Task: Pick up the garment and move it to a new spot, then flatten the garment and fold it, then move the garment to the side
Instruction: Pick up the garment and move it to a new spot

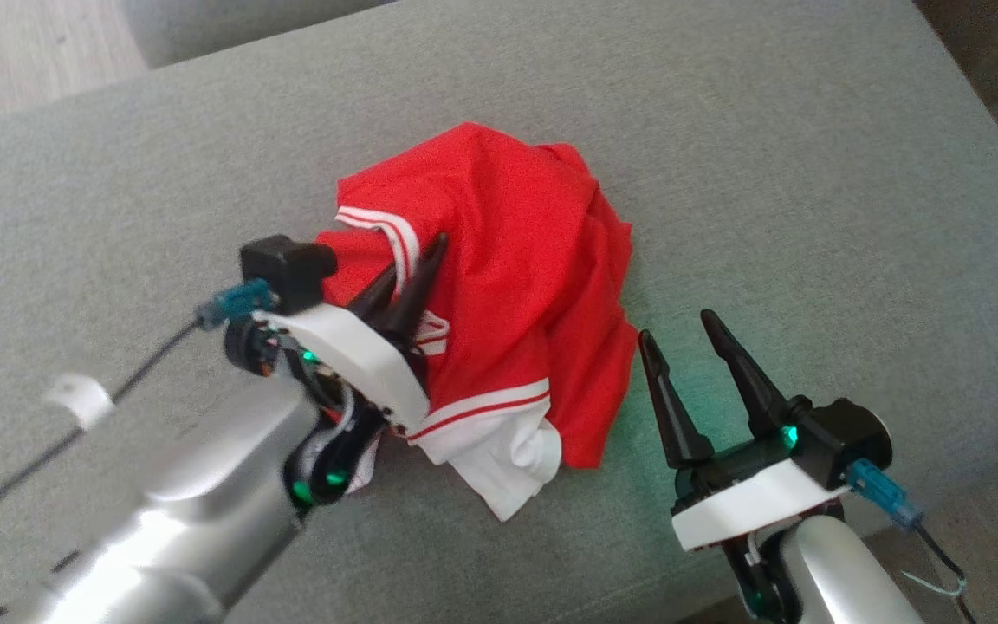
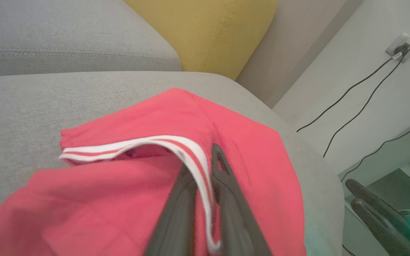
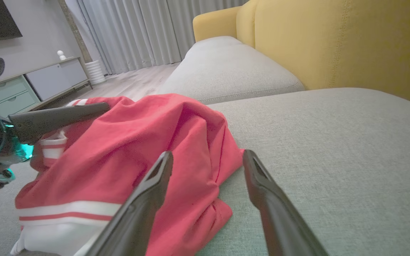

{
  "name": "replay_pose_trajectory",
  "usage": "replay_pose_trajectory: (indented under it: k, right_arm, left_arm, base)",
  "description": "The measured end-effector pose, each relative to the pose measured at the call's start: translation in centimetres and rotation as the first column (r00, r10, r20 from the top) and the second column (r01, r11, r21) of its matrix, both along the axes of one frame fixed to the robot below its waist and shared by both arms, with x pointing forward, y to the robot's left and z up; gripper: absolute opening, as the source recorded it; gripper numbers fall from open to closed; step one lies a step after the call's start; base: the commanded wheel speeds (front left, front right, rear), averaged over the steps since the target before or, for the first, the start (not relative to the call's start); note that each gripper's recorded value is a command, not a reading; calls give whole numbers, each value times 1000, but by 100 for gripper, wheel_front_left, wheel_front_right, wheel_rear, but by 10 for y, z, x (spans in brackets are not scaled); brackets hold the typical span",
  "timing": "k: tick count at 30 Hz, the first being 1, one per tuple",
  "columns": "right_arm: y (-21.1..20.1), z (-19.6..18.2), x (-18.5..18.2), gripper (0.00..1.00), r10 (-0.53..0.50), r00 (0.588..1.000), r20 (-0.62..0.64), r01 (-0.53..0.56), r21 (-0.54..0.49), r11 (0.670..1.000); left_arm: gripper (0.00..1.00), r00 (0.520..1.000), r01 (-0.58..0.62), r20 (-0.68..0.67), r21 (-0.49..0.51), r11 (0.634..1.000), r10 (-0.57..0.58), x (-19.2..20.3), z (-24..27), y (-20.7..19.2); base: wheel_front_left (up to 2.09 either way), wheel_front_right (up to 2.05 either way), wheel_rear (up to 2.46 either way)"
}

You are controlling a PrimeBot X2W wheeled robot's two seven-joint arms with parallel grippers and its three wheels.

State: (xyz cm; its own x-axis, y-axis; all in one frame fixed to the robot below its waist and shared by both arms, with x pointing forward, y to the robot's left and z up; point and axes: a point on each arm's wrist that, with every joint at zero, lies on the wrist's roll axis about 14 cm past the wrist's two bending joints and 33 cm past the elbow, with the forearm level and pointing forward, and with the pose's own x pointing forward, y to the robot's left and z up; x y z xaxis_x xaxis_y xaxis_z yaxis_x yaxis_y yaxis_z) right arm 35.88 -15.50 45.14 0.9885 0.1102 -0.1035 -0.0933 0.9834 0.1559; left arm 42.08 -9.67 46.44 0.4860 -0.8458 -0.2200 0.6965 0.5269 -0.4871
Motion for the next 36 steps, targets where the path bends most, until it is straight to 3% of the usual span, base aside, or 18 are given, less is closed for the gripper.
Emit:
replay_pose_trajectory:
  k: [1,2,12,24,29,36]
  right_arm:
    - [1,-1,1,100,5,1000,-4,-5,-2,1000]
    - [3,-3,2,100,10,1000,-7,-10,-4,1000]
    - [12,-1,4,100,39,999,3,-39,5,999]
    - [22,4,2,100,72,997,21,-72,-5,997]
    - [25,0,4,100,82,997,11,-82,-6,997]
    - [24,-9,5,100,81,997,-19,-81,-4,997]
  left_arm:
    - [76,1000,-17,5,-6,1000,17,2,-3,-1]
    - [100,999,-30,15,-4,1000,30,3,-7,-1]
    - [100,988,-122,92,-9,992,123,11,-2,23]
    - [100,974,-216,72,-14,976,216,-34,6,65]
    - [100,986,-160,42,-37,986,161,-57,11,50]
    - [100,994,-102,-39,58,993,104,-80,-27,48]
  base:
    - [0,0,0]
    - [0,0,0]
    - [0,0,0]
    - [0,0,0]
    - [0,0,0]
    - [0,0,0]
